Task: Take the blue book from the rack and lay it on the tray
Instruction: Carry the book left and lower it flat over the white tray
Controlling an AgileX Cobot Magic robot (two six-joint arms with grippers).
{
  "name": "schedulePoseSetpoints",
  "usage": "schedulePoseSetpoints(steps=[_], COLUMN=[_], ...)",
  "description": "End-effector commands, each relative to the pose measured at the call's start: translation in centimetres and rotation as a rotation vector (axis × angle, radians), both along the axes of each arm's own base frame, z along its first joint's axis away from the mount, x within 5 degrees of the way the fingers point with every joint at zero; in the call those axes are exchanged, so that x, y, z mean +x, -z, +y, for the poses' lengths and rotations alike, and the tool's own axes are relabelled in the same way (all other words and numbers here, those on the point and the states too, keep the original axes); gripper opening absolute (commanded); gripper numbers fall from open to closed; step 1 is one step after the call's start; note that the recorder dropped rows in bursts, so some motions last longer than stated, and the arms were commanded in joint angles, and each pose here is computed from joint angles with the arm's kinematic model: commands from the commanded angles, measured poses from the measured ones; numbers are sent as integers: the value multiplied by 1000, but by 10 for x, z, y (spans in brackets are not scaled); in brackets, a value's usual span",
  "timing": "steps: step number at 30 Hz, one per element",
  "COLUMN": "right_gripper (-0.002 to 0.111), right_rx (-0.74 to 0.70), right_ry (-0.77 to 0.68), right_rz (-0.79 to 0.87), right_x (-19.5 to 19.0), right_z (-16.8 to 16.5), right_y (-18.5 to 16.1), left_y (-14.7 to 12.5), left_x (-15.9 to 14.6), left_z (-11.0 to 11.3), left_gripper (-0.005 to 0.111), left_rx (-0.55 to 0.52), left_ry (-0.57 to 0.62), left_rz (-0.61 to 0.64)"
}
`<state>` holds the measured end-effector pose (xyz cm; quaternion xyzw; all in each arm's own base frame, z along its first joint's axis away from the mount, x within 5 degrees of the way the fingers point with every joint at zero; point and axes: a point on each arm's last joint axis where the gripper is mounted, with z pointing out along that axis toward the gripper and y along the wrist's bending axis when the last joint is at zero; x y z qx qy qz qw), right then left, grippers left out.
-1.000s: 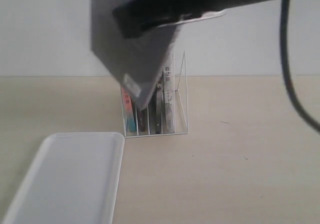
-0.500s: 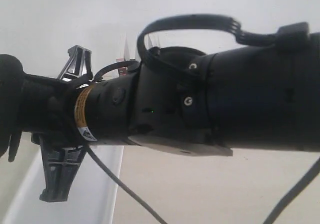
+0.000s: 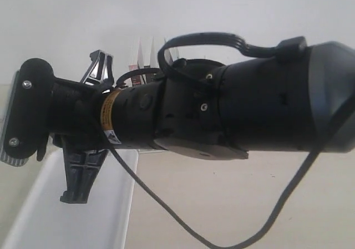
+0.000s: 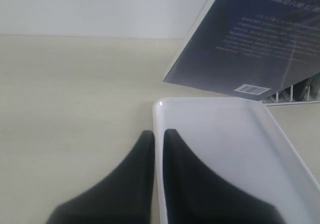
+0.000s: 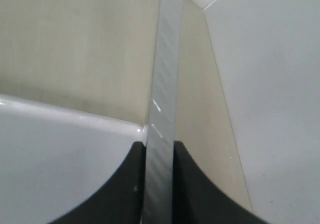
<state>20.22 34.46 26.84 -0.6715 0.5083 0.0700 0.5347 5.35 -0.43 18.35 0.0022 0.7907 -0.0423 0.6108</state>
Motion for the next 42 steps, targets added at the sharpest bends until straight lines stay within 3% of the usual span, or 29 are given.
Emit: schedulePoseSetpoints(steps=[1,26,32,42], right_gripper=[0,0,0,0], right_rx=[15,-29,-95,-111], right_ry=[-44,-56,-75,-51], right_rz=[-57,-103,-95,-77], right_x=[3,12,16,32], right_z=[3,2,9,5], right_y=[-3,6,32,48], left_y=[1,1,1,1], left_x=[0,0,0,0], left_z=[0,0,0,0], left_gripper=[6,6,6,6], left_rx=[-7,-7,-7,-7], left_ry=[-6,-6,-6,-6], left_rz=[-4,-4,-4,-4])
